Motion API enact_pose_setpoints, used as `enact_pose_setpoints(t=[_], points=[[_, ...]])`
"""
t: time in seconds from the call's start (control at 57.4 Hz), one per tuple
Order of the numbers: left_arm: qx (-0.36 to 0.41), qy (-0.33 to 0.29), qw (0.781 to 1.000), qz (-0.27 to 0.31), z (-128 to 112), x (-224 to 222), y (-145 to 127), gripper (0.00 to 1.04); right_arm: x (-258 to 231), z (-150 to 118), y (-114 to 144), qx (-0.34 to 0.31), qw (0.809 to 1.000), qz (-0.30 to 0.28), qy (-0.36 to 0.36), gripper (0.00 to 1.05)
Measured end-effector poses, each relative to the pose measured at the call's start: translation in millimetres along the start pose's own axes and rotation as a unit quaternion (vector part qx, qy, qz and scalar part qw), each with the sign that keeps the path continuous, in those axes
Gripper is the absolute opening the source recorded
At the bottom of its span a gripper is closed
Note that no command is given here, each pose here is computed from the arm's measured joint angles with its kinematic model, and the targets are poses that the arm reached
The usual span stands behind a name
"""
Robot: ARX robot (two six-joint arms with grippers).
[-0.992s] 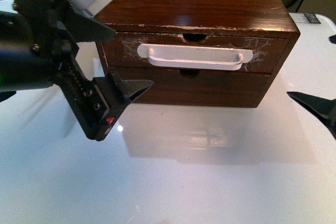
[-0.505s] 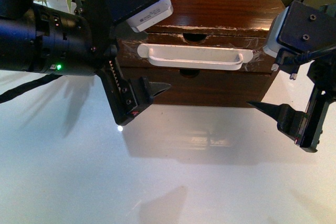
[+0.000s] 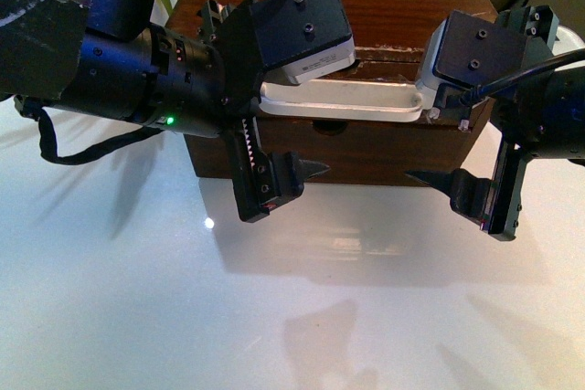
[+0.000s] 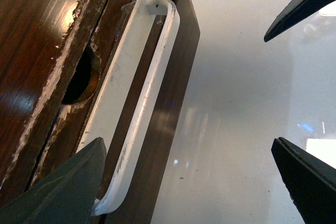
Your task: Open drawer
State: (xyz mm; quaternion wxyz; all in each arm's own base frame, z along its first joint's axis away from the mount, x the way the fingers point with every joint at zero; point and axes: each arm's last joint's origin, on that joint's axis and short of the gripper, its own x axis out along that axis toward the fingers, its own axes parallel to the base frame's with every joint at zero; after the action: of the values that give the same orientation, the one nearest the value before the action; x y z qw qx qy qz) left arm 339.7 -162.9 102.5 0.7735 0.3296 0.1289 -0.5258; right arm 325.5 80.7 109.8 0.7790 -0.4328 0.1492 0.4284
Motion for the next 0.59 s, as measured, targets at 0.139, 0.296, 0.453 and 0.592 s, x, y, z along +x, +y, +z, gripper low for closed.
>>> enact_pose_setpoints(t=[0.139,0.296,0.453,0.592], points=[[0.009,0.0,1.0,-0.012,2,6,1,0.96,6,1,2,-0.008,1.0,0.014,0.0,0.96],[0.016,0.0,1.0,-0.019,1,10,2,0.96,12,4,3,-0.014,1.0,0.024,-0.001,0.96],[0.018,0.003,0.999,-0.029,0,17,4,0.96,19,11,-1,-0.022,0.999,0.028,-0.007,0.96],[0.02,0.008,0.999,-0.037,-2,21,5,0.96,26,14,-3,-0.03,0.999,0.036,-0.007,0.96]])
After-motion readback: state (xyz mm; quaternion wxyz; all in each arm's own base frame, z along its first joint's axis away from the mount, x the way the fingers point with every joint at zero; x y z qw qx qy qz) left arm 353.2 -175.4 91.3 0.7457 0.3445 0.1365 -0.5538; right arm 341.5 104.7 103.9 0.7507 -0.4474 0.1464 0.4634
